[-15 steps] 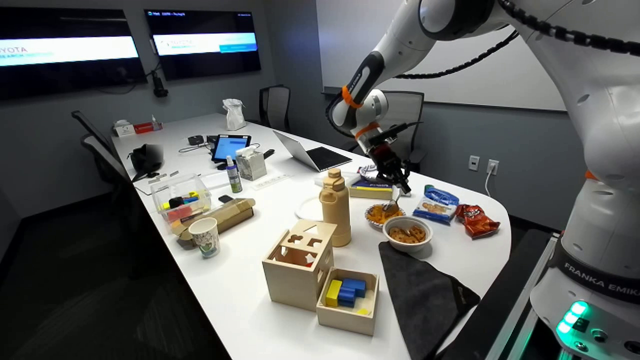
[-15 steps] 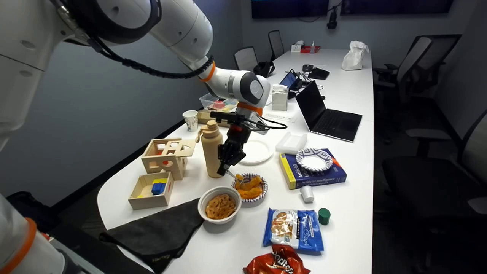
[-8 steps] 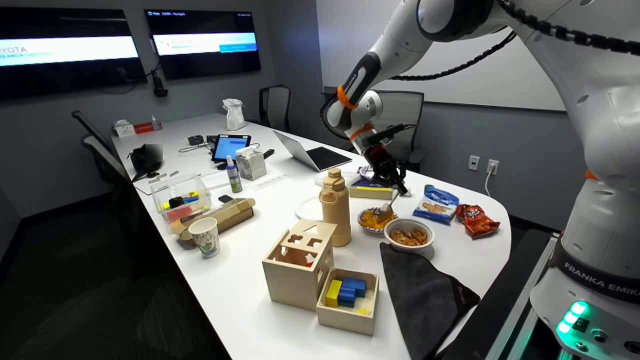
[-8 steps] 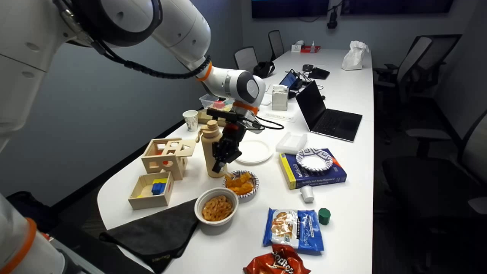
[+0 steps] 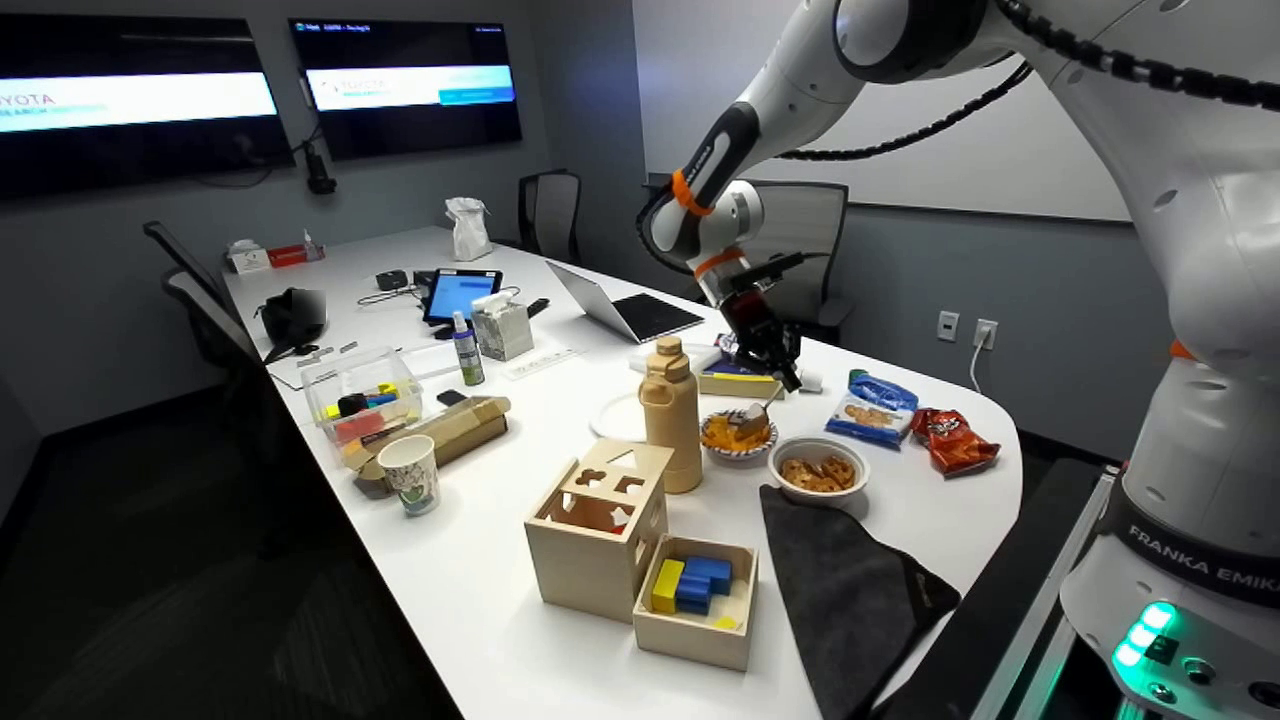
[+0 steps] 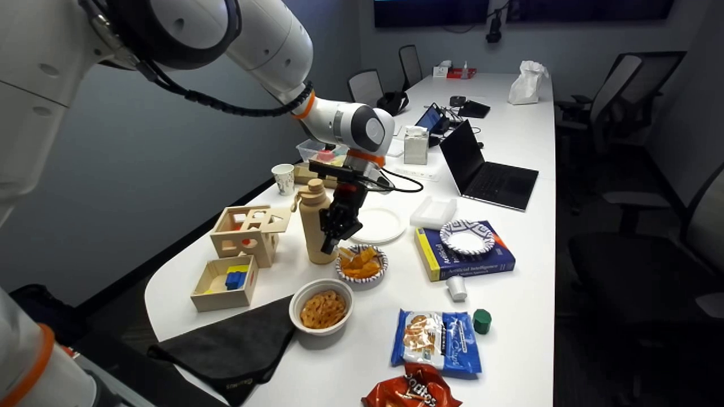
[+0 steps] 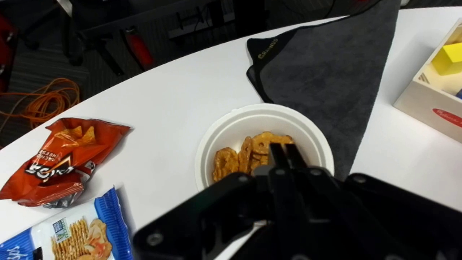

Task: Use the spoon to stir the contents of the small plate

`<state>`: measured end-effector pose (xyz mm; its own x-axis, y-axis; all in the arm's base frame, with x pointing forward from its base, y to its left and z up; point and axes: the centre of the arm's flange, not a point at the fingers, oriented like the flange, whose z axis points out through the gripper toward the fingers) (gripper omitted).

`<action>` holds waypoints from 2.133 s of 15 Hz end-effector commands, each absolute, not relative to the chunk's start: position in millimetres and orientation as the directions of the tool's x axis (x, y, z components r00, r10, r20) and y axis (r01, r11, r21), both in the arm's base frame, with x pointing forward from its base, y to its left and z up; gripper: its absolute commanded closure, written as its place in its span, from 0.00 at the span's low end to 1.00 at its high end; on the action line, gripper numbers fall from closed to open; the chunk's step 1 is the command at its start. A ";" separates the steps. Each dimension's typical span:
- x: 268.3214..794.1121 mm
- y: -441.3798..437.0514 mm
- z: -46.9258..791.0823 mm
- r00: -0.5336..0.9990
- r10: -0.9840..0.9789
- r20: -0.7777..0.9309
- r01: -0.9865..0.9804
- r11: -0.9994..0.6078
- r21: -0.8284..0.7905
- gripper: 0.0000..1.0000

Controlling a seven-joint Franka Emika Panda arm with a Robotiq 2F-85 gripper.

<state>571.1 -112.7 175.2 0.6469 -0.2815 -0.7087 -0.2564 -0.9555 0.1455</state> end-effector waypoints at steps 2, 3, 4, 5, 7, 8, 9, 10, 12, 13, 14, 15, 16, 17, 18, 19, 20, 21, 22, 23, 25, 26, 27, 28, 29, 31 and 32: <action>571.8 -119.7 176.2 0.636 -0.360 -0.682 -0.287 -0.931 0.223 0.99; 570.5 -121.9 177.4 0.630 -0.376 -0.679 -0.291 -0.925 0.243 0.99; 569.2 -123.6 178.6 0.621 -0.392 -0.679 -0.294 -0.919 0.262 0.99; 568.7 -125.9 178.8 0.613 -0.405 -0.679 -0.296 -0.914 0.277 0.99; 566.8 -127.9 178.9 0.594 -0.406 -0.694 -0.293 -0.913 0.284 0.99; 566.4 -127.4 178.4 0.592 -0.380 -0.711 -0.289 -0.923 0.253 0.99; 566.2 -126.6 178.0 0.589 -0.366 -0.721 -0.287 -0.928 0.237 0.99; 566.4 -124.3 177.6 0.589 -0.340 -0.734 -0.282 -0.937 0.208 0.99; 566.2 -121.5 177.7 0.586 -0.292 -0.756 -0.269 -0.950 0.158 0.99; 566.7 -119.4 178.3 0.590 -0.264 -0.763 -0.264 -0.956 0.127 0.99; 567.1 -117.5 178.5 0.598 -0.242 -0.764 -0.261 -0.960 0.100 0.99; 567.8 -116.5 178.6 0.608 -0.224 -0.762 -0.262 -0.962 0.075 0.99; 568.3 -115.5 179.1 0.617 -0.210 -0.759 -0.265 -0.963 0.051 0.99; 569.3 -114.7 180.1 0.628 -0.197 -0.753 -0.271 -0.962 0.025 0.99; 569.5 -114.1 181.0 0.637 -0.187 -0.748 -0.275 -0.961 0.005 0.99; 570.3 -114.6 182.1 0.646 -0.182 -0.741 -0.285 -0.958 -0.013 0.99; 571.3 -114.6 183.0 0.657 -0.177 -0.733 -0.292 -0.956 -0.030 0.99; 572.2 -115.2 183.8 0.667 -0.176 -0.724 -0.299 -0.953 -0.044 0.99; 573.2 -116.3 184.6 0.679 -0.174 -0.714 -0.308 -0.950 -0.060 0.99; 574.5 -116.8 185.4 0.689 -0.172 -0.704 -0.314 -0.946 -0.076 0.99; 577.4 -118.8 185.0 0.699 -0.178 -0.692 -0.327 -0.941 -0.088 0.99; 578.7 -119.6 184.0 0.702 -0.192 -0.686 -0.333 -0.940 -0.078 0.99; 579.2 -121.0 183.4 0.702 -0.209 -0.681 -0.339 -0.939 -0.062 0.99; 578.4 -122.9 183.9 0.701 -0.228 -0.675 -0.343 -0.938 -0.039 0.99; 578.5 -124.2 184.6 0.701 -0.244 -0.670 -0.346 -0.938 -0.021 0.99; 576.2 -128.5 187.5 0.690 -0.285 -0.666 -0.357 -0.934 0.029 0.99; 574.8 -130.4 188.7 0.681 -0.295 -0.670 -0.360 -0.932 0.045 0.99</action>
<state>579.5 -127.4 178.7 0.6907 -0.2460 -0.6800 -0.3463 -0.9381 -0.0123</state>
